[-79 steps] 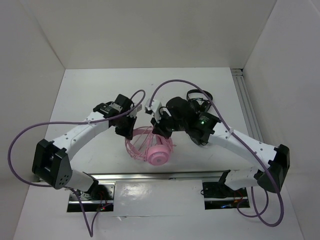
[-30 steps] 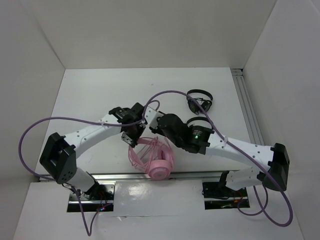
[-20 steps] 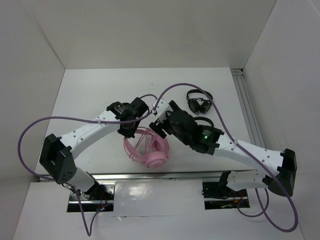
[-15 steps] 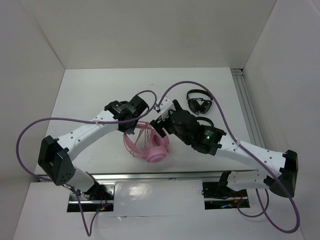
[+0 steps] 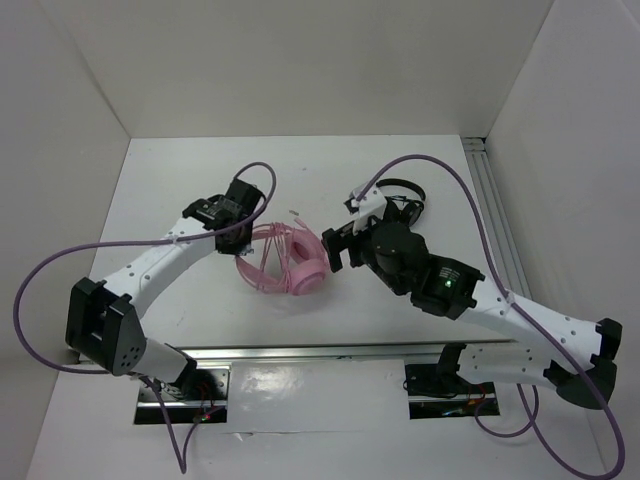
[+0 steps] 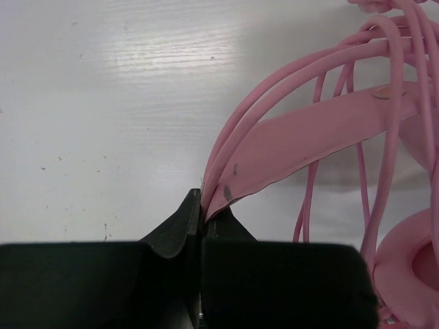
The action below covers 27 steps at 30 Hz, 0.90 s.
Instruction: Wrap the headphones
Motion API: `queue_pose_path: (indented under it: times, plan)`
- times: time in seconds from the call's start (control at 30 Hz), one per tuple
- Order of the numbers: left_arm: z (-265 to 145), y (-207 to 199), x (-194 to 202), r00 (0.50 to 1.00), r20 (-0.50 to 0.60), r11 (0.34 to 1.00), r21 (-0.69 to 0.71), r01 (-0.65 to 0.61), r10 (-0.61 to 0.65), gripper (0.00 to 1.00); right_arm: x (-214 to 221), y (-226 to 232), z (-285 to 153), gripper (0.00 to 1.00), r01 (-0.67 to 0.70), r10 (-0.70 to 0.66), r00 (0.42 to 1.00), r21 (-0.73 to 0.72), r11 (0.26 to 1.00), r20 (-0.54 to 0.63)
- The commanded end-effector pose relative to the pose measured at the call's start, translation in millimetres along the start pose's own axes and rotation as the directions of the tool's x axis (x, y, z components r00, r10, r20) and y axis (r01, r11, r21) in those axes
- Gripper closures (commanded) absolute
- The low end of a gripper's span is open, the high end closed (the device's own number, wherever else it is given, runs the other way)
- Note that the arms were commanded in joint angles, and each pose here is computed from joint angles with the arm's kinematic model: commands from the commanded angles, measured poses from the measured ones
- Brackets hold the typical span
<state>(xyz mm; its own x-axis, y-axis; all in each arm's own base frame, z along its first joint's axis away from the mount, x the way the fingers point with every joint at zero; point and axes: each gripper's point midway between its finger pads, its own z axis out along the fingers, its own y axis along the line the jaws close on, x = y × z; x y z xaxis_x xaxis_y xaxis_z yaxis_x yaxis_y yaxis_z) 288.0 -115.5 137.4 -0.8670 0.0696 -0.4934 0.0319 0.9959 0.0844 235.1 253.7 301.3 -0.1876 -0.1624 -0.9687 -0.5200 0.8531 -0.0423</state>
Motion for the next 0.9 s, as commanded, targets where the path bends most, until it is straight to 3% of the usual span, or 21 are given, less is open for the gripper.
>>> queue_pose_path:
  times: [0.0,0.17,0.4,0.6,0.8,0.87]
  plan:
    - [1.0,1.4,-36.3,0.983,0.099,0.984,0.1,0.147,-0.157,1.0,-3.9,-4.0,-11.6,0.03,-0.087,0.087,0.996,0.0,0.996,0.017]
    - [36.3,53.8,-56.1,0.93,0.106,0.936,0.017,0.352,-0.352,1.0,6.4,5.9,-13.0,0.01,-0.087,0.087,0.996,-0.056,0.995,-0.012]
    - [107.2,141.3,-67.1,0.795,0.099,0.768,-0.214,0.604,-0.598,1.0,27.9,16.1,-3.8,0.0,-0.073,0.069,0.996,-0.088,0.993,-0.051]
    - [158.7,192.3,-68.8,0.734,0.102,0.681,-0.308,0.665,-0.671,1.0,51.8,41.5,-3.0,0.0,-0.095,0.074,0.991,-0.202,0.975,-0.108]
    - [184.7,225.6,-60.0,0.679,0.1,0.607,-0.366,0.705,-0.728,1.0,65.0,45.2,-2.8,0.0,-0.119,0.097,0.989,-0.22,0.968,-0.109]
    - [190.6,232.9,-54.9,0.66,0.103,0.575,-0.404,0.711,-0.744,0.95,73.5,43.2,0.8,0.0,-0.119,0.095,0.987,-0.198,0.973,-0.128]
